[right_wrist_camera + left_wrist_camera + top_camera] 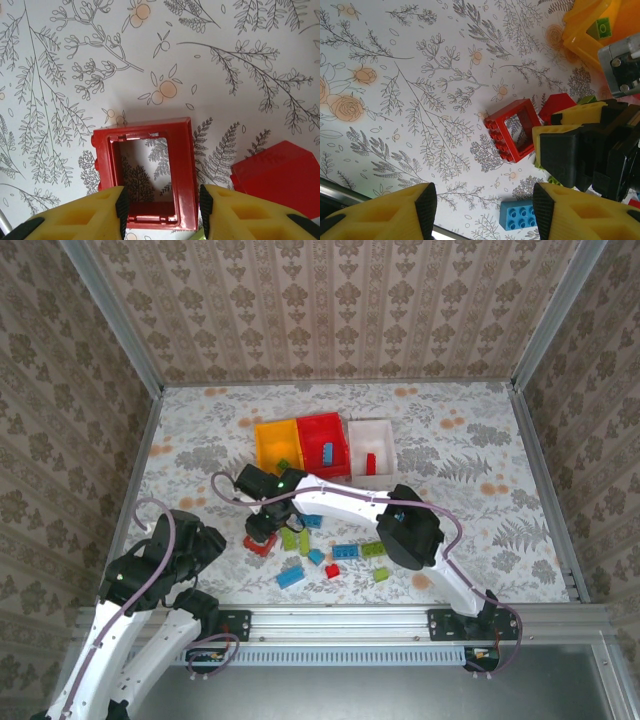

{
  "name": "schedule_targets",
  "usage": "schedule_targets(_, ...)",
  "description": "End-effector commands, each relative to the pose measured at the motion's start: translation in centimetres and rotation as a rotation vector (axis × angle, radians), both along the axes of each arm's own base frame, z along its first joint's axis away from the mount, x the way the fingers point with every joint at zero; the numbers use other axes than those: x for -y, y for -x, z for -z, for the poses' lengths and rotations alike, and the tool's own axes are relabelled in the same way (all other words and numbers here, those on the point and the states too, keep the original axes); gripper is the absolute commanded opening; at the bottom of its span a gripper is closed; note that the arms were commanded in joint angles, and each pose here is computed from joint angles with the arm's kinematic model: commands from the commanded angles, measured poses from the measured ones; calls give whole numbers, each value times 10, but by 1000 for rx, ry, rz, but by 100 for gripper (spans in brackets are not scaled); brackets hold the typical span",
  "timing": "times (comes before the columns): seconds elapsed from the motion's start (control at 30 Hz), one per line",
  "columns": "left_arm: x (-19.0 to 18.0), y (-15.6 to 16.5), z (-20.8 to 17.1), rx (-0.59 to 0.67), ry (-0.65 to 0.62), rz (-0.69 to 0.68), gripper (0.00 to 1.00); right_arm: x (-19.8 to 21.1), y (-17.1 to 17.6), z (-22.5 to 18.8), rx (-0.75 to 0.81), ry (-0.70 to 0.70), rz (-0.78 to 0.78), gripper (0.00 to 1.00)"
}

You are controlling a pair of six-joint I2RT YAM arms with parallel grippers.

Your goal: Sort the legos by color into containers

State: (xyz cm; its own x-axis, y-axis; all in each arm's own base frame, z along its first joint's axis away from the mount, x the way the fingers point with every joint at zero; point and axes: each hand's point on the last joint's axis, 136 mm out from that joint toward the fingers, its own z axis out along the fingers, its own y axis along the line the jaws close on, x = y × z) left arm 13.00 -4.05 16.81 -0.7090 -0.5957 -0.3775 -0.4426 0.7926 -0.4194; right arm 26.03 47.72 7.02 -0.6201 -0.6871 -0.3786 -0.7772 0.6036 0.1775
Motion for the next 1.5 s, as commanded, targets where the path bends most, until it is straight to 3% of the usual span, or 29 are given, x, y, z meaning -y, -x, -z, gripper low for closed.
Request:
schedule_targets(0.0,-2,-3,-8,33,-10,5,57,3,3,19,-22,55,-7,46)
schedule_targets(0.3,0,-4,-10,40,-9,19,57,2,1,31,-30,73,-3,42)
schedule_targets(0.47,1,-5,-10,43,-8,24,57,-1,3,31,-39,63,-5,25)
schedule_targets(0.6,2,-5,-10,45,-4,27,57,-5,-1,6,-2,24,-3,11)
schedule_targets(0.8,11,-15,-14,69,13,63,56,7,-18,-64,101,-67,68,7)
schedule_targets(0.97,41,-46,-36,137,37,188,55,72,-52,-106,151,-84,260,5)
schedule_targets(1.07,65,-71,-48,170,69,263,53,138,-82,-119,179,-70,434,4)
schedule_targets(1.3,130,-117,-67,239,87,446,52,290,-144,-109,174,-41,844,2)
schedule_targets(1.47,177,-135,-63,226,84,577,52,323,-188,-87,153,-16,958,1)
